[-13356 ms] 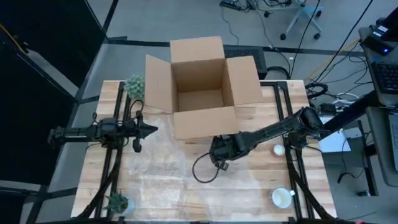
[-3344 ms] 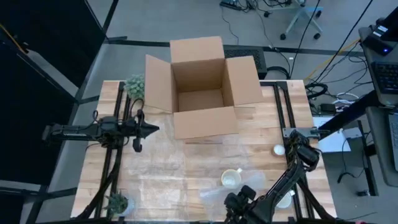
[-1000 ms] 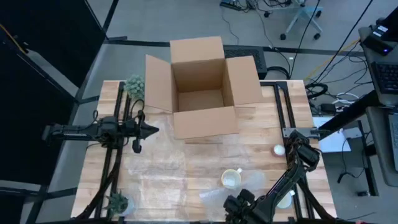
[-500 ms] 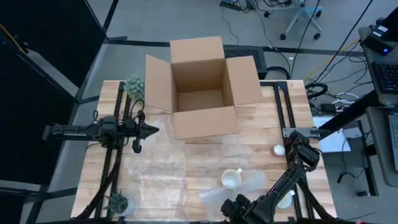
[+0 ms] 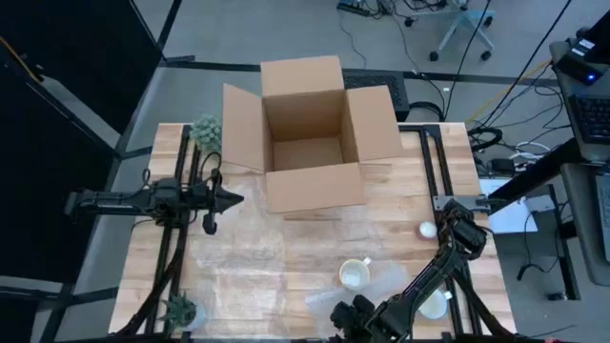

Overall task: Wrap mug
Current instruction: Wrap the orange mug with bubble wrap

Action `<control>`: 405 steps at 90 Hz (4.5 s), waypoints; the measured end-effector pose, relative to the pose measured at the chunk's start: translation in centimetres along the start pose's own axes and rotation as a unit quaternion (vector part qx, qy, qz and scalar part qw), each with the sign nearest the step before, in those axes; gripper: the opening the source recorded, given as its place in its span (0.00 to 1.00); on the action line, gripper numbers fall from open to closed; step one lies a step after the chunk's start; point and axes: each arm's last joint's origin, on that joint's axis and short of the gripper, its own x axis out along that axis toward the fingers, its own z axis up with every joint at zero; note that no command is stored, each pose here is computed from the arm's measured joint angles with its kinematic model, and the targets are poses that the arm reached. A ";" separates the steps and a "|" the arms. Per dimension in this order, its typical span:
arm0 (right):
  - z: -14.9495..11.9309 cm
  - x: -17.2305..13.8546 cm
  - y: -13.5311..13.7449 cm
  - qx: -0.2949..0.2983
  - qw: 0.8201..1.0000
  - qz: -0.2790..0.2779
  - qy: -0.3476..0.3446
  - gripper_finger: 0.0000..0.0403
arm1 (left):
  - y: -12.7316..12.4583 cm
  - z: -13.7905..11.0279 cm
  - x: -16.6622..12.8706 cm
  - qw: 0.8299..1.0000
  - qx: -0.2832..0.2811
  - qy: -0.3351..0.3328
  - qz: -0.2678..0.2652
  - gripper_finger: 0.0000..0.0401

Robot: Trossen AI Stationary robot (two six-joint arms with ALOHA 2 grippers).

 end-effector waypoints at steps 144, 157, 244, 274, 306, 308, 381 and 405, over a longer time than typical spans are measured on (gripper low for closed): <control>6.9 -11.6 -4.4 -0.100 0.986 -0.132 -0.004 0.00 | 0.0 0.3 0.0 1.000 0.000 -0.015 0.000 0.00; 9.0 -10.4 -5.9 -0.118 0.973 -0.197 -0.015 0.00 | 0.0 0.3 0.0 1.000 0.000 -0.015 0.000 0.00; 13.1 -18.9 -10.4 -0.101 0.974 -0.201 0.040 0.47 | -0.1 1.3 -0.1 0.998 0.002 -0.055 -0.006 0.00; 9.0 -20.1 -6.1 -0.166 0.985 -0.038 -0.023 0.46 | -1.3 3.9 1.7 0.999 -0.001 -0.021 -0.049 0.00; 3.8 -12.0 -3.1 -0.222 0.972 -0.081 -0.009 0.39 | -4.0 4.5 5.7 0.988 0.005 0.102 -0.116 0.00; 3.7 -11.5 -3.5 -0.227 0.968 -0.104 -0.002 0.39 | -4.2 4.4 5.9 0.987 0.006 0.108 -0.120 0.00; 9.3 -9.4 -7.3 -0.222 0.947 -0.230 -0.006 0.42 | -5.3 4.3 5.6 0.986 0.008 0.145 -0.076 0.00; 8.4 -9.8 -7.0 -0.228 0.946 -0.230 -0.025 0.44 | -7.0 9.6 5.5 0.990 0.016 0.062 -0.125 0.00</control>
